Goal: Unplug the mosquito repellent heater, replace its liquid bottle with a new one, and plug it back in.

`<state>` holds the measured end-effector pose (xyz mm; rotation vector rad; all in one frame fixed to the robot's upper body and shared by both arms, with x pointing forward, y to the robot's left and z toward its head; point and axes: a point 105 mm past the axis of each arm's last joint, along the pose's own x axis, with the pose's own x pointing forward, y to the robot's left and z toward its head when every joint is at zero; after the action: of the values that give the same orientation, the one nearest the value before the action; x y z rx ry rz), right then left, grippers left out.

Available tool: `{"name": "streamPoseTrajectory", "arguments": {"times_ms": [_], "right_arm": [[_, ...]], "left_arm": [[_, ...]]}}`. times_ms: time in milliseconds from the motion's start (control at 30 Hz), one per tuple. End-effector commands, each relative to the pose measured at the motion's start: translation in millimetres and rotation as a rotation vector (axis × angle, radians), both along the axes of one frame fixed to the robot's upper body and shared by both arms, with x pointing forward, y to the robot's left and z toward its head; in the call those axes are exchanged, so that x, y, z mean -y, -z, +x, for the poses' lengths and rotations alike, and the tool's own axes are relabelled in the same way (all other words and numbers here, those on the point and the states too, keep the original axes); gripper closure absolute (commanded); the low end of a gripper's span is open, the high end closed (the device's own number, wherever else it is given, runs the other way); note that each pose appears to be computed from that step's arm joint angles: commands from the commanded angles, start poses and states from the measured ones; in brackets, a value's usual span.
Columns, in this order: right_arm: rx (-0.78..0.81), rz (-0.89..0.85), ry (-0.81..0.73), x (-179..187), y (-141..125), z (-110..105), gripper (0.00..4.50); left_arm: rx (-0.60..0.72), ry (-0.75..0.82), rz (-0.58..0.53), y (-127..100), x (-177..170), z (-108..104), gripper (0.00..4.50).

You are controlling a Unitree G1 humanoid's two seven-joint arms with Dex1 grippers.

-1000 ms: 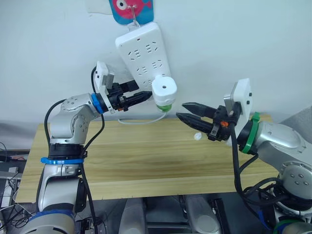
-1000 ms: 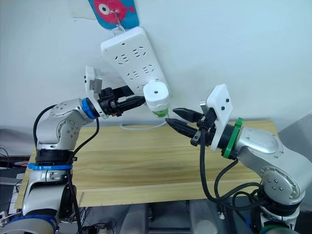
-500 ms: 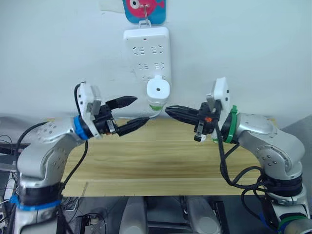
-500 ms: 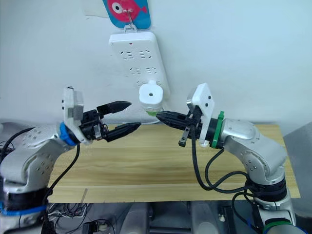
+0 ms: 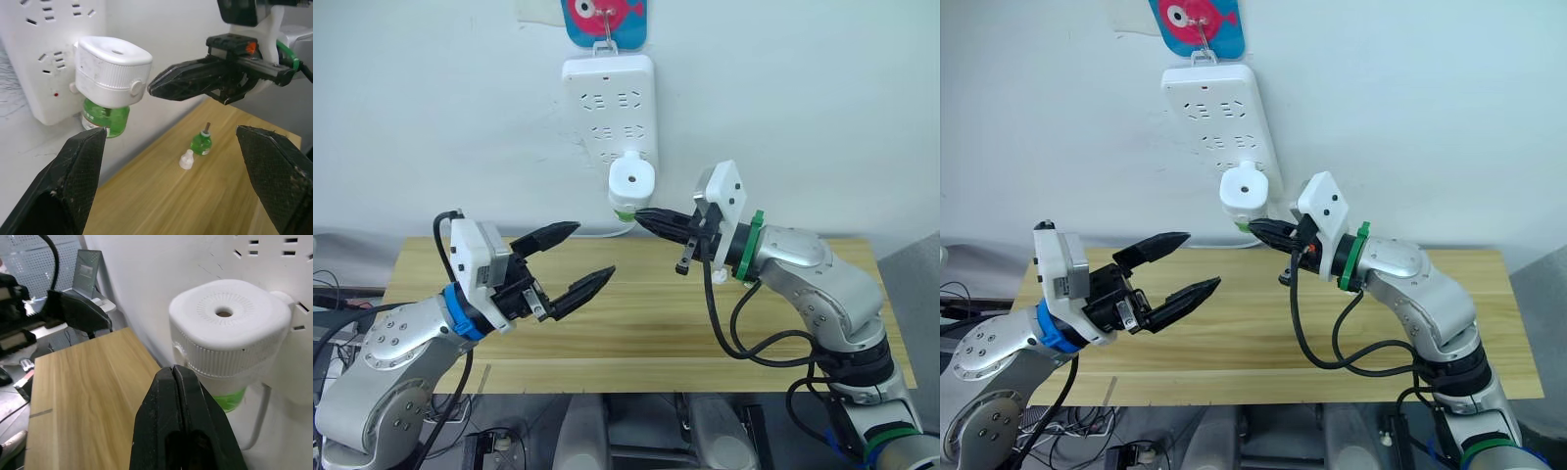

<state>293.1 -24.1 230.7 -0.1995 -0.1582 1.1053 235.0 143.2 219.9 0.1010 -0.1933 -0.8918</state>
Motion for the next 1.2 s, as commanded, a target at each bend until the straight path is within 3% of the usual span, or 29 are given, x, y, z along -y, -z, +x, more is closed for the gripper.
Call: {"name": "streamPoseTrajectory", "arguments": {"times_ms": [33,267,633,1200], "right_arm": [[0.059,0.013,-0.001,-3.5,-9.5,-2.6,4.5],[0.054,0.023,-0.008,-6.9,-10.4,-4.2,4.5],[0.014,0.03,-0.073,-15.8,-7.8,-25.0,4.5],[0.046,0.058,0.033,-29.5,-13.1,-2.4,4.5]], "left_arm": [[0.056,0.001,-0.019,-9.7,4.9,-7.7,0.02],[0.06,-0.001,-0.013,-8.8,4.0,-7.2,0.02],[0.073,-0.002,0.001,-7.9,0.6,-7.4,0.02],[0.082,-0.009,0.014,-6.3,-1.7,-7.0,0.02]]}}
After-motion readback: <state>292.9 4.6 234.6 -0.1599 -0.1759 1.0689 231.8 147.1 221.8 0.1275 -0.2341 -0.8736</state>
